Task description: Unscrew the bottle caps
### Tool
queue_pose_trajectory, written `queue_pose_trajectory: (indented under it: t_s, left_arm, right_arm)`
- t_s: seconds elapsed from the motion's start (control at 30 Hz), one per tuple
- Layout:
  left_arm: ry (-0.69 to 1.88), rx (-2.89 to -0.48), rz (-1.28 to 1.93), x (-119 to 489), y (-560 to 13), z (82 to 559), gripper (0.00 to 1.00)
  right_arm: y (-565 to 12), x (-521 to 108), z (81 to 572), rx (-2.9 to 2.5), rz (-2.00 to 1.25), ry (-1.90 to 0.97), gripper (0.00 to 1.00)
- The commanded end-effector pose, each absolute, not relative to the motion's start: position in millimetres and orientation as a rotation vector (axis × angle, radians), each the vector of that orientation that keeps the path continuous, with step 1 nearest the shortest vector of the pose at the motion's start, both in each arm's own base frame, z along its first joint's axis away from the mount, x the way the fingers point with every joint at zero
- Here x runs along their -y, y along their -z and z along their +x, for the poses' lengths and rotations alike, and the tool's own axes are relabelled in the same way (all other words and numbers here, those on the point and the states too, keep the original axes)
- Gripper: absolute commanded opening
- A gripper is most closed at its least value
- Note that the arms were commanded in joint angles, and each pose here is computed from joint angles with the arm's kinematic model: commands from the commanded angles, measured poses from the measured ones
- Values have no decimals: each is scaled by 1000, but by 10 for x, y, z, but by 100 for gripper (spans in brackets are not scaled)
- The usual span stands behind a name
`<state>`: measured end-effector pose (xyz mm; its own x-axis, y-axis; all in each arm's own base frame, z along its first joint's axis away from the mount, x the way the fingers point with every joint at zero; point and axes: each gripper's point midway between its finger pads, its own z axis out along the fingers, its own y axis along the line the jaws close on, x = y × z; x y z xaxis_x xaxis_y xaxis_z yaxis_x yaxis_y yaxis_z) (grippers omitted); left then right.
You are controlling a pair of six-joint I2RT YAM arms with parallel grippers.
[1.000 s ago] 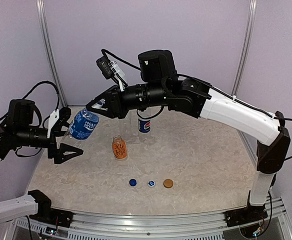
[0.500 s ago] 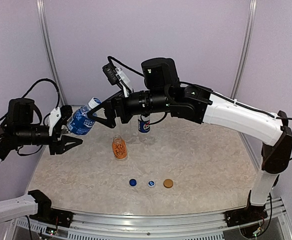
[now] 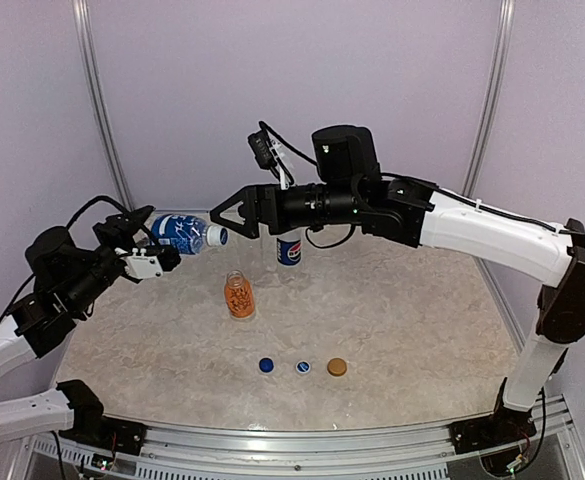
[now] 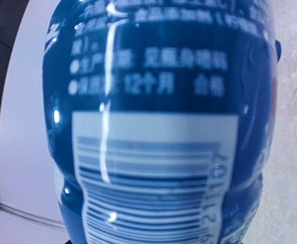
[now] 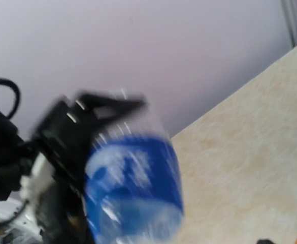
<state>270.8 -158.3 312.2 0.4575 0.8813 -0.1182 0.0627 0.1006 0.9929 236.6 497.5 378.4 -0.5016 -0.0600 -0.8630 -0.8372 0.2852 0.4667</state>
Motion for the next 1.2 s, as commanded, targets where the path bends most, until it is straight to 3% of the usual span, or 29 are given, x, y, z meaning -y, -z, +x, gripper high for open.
queue_pose_trajectory:
  t_s: [0.0,0.2,0.37,0.57,0.67,0.73,0.97,1.07,1.17]
  left_arm:
    - [-958,-797,1249,1470,-3533,2686,43]
    - [-959,-773,1281,1520,-3455,2635,43]
    - [-945,-808,1272,1508,-3464,2663,42]
    - [-940,-823,1285,1515,-3414,2685,42]
    - [-934,-824,1283,1519,-3419,2684,42]
    - [-933,-823,1284,1522,-3418,2685,42]
    - [-843,-897,1319,1538,-3355,2654,38]
    - [-571,-1103,1445,1567,-3049,2412,37]
    - [-142,-1309,1530,1677,-2848,1906,37]
  right_arm:
    - [-3663,-5088,2338,-1816,-806,-1393,87]
    - [-3578,-5230,2194,-1802,-876,-1517,59]
    - [-3480,-5235,2176,-1826,-875,-1523,49]
    - [-3454,-5217,2154,-1824,-877,-1535,44]
    - [-3446,-5217,2159,-1824,-877,-1530,24]
    - [-3441,-5226,2160,-1824,-880,-1529,1]
    - [-3414,-5203,2196,-1814,-921,-1414,0]
    - [-3375,-5222,2120,-1719,-1066,-1108,0]
    - [-3317,-5256,1901,-1526,-1274,-752,0]
